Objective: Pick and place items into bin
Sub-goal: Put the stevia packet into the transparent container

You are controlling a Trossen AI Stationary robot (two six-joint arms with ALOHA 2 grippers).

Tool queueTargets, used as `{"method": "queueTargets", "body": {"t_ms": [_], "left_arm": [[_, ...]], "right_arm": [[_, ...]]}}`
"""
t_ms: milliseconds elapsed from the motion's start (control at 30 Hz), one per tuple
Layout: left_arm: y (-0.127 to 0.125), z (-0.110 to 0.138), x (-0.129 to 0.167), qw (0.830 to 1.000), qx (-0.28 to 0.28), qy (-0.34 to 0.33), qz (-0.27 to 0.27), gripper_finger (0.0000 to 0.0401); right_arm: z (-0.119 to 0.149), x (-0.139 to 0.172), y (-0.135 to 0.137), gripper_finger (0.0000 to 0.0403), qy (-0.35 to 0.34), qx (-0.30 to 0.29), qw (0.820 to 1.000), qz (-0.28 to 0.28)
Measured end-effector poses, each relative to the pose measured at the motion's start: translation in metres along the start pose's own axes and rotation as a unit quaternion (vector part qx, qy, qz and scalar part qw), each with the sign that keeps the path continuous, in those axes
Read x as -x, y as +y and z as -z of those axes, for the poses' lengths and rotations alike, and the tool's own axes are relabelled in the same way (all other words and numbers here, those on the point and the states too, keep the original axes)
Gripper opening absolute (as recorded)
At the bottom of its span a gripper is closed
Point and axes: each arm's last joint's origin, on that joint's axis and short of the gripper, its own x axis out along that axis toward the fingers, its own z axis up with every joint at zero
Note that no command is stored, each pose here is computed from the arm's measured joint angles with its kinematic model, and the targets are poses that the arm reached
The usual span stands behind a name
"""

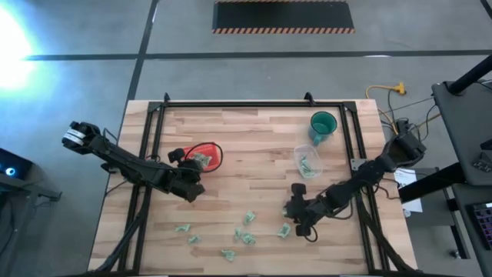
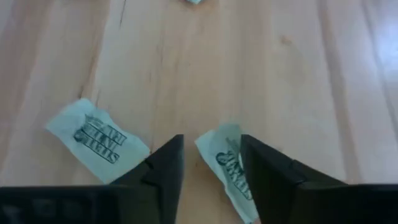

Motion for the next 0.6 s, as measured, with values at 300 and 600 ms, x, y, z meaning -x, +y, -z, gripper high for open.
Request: {"method": "queueTargets", "body": {"t_ms": [300,600], "left_arm": [[0.0,0.002,-0.001,1.0,-0.002,0.002,-0.001,0.0105],[0.0,0.002,-0.001,1.0,-0.002,0.002,-0.001,0.0105]], "right_arm": [[0.005,-0.014,-0.004,0.0214,0.025,0.002,1.0,0.018],[0.006,-0.02,-0.009,0.0204,0.034,-0.003,0.999,0.029]]}}
